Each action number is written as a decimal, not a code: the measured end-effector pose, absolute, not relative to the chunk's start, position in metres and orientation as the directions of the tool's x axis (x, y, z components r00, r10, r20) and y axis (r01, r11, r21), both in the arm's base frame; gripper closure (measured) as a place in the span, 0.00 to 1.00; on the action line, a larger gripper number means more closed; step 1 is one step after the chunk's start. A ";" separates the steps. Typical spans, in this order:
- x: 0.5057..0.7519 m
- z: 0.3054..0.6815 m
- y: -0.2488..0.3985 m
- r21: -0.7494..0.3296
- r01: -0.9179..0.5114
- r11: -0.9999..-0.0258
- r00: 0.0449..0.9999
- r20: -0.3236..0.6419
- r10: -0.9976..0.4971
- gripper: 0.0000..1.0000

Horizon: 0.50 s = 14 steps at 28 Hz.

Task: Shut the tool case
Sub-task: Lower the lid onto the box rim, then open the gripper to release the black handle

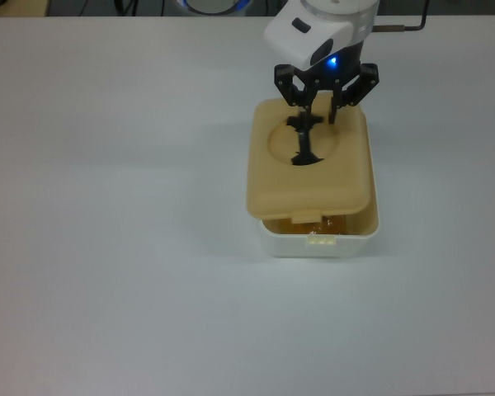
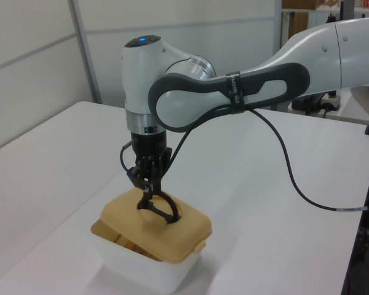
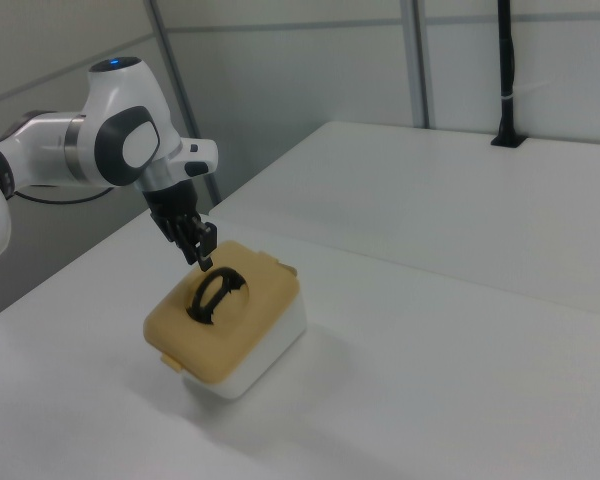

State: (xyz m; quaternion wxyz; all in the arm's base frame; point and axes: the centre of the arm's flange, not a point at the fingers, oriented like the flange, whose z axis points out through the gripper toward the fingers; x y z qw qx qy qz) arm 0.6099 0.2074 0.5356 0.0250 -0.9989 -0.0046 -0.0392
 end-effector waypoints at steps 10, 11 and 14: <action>0.610 0.537 0.209 -0.028 0.008 -1.000 0.996 0.090 0.005 0.26; 0.610 0.537 0.210 -0.027 0.010 -1.000 0.996 0.090 0.007 0.22; 0.608 0.537 0.214 -0.022 0.018 -1.000 0.996 0.092 0.016 0.10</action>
